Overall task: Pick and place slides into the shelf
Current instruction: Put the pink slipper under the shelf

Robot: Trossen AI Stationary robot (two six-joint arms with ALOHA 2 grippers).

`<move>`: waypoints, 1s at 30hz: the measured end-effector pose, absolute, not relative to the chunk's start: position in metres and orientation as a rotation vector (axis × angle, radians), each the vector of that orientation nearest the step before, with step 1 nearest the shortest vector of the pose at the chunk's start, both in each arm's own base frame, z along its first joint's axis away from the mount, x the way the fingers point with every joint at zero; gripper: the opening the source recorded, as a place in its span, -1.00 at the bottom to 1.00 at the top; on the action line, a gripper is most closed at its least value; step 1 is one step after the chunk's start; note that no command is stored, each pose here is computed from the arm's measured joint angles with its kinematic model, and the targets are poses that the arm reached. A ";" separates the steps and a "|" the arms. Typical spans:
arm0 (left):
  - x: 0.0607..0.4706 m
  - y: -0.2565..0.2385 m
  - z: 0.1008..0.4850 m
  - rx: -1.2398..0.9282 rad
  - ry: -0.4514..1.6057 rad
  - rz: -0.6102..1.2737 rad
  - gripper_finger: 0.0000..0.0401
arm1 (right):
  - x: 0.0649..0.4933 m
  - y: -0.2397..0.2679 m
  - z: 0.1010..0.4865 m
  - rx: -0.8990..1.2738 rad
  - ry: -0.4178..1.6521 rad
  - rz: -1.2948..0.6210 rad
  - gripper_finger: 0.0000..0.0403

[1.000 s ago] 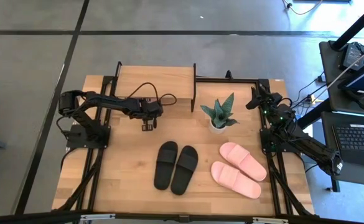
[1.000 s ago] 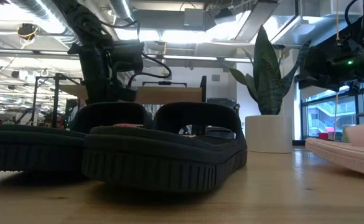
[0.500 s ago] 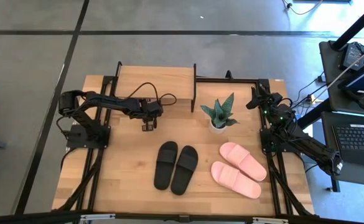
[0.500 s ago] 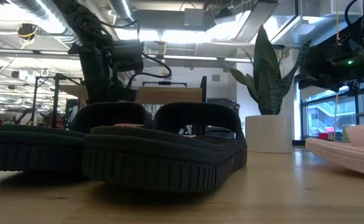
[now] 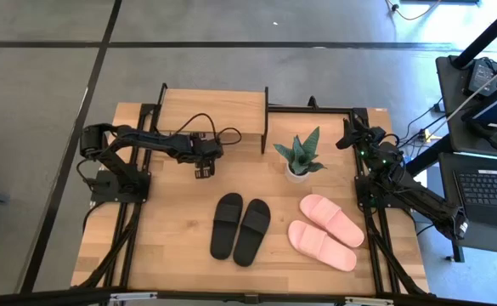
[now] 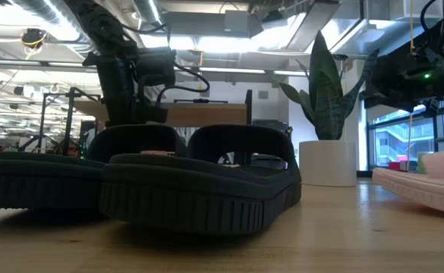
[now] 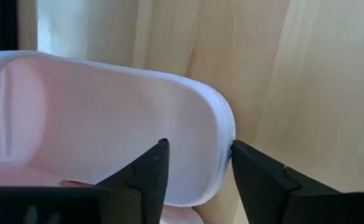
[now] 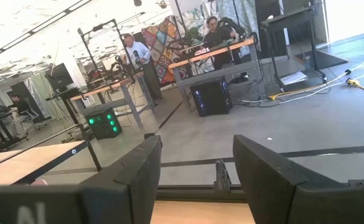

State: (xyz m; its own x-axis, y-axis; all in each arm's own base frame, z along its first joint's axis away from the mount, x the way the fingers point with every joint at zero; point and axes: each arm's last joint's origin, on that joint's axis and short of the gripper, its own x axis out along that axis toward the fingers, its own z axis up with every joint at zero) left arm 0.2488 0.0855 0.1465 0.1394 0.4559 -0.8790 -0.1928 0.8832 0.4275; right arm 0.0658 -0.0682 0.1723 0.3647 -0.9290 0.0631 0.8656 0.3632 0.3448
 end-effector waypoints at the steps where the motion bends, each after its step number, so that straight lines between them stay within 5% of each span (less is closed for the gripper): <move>1: 0.248 0.085 0.146 0.232 1.362 0.472 -0.14 | 0.066 -0.068 0.172 0.272 -0.265 -1.172 -0.01; 30: 0.255 0.056 0.146 0.132 1.320 0.418 -0.12 | 0.066 -0.068 0.172 0.293 -0.279 -1.163 -0.01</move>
